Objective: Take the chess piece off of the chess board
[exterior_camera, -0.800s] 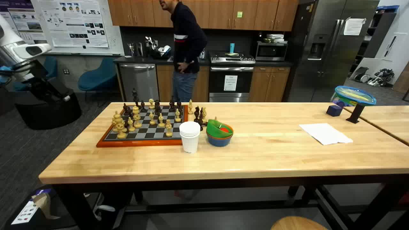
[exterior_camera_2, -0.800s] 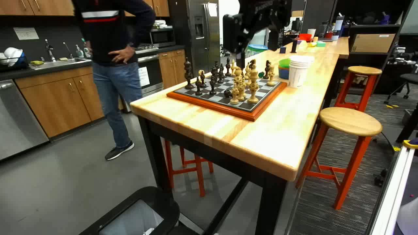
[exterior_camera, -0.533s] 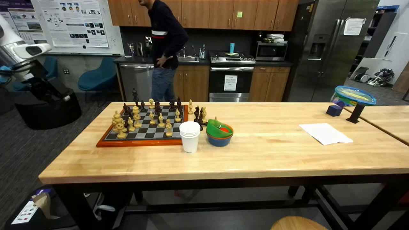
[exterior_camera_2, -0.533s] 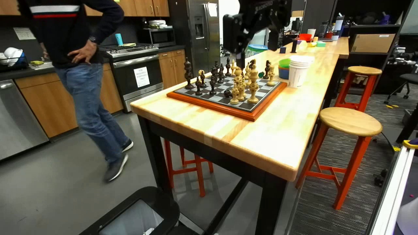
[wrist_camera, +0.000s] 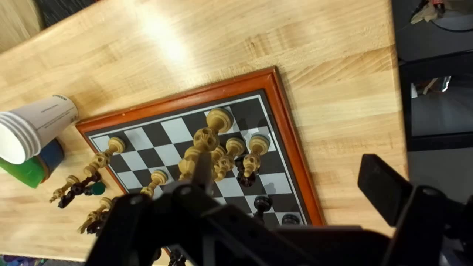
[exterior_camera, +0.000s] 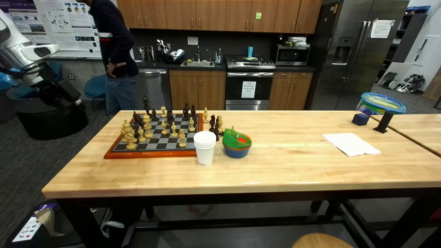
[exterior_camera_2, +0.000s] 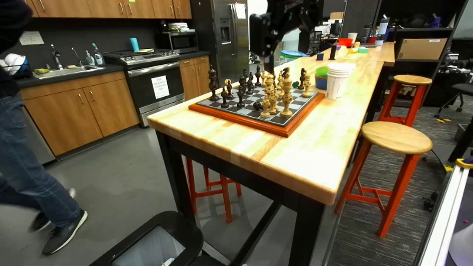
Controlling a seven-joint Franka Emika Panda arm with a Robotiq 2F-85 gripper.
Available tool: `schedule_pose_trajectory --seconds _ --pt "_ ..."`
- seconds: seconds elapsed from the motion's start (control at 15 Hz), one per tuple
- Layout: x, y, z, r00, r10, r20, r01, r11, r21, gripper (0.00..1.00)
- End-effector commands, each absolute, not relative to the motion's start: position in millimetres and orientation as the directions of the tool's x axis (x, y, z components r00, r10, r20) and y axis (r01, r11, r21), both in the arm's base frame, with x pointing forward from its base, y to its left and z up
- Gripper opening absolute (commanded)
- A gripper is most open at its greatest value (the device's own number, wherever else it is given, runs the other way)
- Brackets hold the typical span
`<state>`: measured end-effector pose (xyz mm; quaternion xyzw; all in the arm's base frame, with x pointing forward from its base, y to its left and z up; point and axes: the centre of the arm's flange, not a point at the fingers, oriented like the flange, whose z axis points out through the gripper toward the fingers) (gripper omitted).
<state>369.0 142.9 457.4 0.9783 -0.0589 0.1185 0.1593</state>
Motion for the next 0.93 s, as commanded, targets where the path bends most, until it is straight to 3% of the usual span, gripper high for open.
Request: schedule_pose_trajectory --seconds 0.0,0.67,0.87 --pt "412.4 141.0 467.8 0.962 -0.017 0.271 -0.101 -0.949 0.299 1.0" --pt "532.3 119.0 474.4 0.924 0.177 0.338 0.08 -0.956 0.282 1.0" --pt "554.5 89.0 480.9 0.904 0.301 0.305 0.231 -0.941 0.246 1.0"
